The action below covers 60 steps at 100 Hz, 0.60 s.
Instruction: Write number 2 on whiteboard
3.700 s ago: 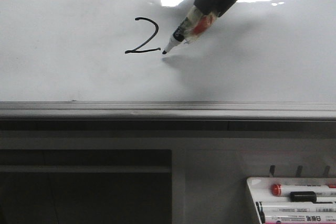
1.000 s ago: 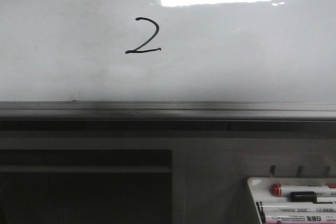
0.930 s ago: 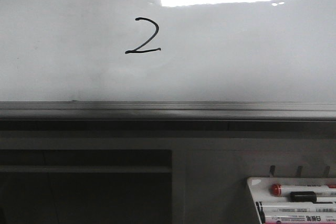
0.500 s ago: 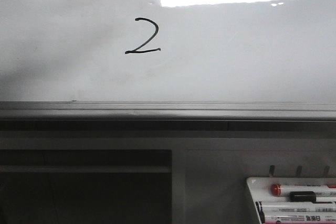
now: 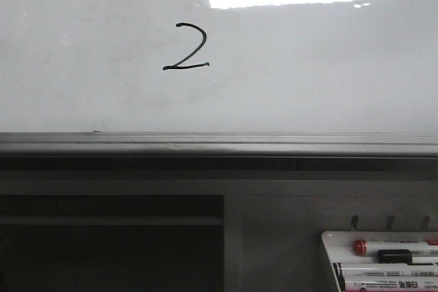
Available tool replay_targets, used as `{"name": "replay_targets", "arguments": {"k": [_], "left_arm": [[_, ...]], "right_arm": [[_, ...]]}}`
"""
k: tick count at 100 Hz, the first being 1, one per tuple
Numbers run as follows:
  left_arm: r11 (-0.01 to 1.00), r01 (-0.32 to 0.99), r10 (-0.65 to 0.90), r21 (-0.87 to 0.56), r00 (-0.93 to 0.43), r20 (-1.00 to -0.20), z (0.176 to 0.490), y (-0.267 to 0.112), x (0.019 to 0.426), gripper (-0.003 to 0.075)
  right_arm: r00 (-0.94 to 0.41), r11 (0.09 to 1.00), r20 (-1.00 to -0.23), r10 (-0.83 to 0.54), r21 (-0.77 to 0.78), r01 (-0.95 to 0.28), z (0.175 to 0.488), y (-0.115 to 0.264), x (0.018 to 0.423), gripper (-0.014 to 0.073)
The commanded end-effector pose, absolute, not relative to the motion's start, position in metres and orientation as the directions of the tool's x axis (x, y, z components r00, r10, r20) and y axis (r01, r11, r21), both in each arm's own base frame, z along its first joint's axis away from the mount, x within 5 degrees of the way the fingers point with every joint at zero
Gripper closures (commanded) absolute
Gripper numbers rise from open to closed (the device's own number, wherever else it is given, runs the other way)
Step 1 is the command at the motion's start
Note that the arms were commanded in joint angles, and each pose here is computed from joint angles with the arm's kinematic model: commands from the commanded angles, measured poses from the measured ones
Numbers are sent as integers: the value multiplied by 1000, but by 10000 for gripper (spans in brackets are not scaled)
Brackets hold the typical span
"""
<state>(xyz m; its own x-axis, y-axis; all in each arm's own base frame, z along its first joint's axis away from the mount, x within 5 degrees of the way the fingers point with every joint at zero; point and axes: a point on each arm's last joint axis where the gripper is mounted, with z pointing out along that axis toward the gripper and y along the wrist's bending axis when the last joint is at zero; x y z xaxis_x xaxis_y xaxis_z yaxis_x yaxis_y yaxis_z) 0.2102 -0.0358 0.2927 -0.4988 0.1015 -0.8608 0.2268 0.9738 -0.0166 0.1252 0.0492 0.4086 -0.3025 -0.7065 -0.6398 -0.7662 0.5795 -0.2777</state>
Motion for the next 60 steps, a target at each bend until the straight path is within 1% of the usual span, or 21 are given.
{"name": "replay_targets", "arguments": {"k": [1,39,60], "left_arm": [[985,168,40,-30,-396,-917,305,-33,224,740],[990,139,40,-22,-424,-905,287,-33,245,740],[989,144,43,-24,-450,-892,282,-33,247,738]], "right_arm": [[-268,605,-687,-676,-308,-734,419,49,127,304],[-266,606,-689,-674,-311,-732,419,49,127,304],[-266,606,-689,-674,-311,-732,419,49,127,304]]}}
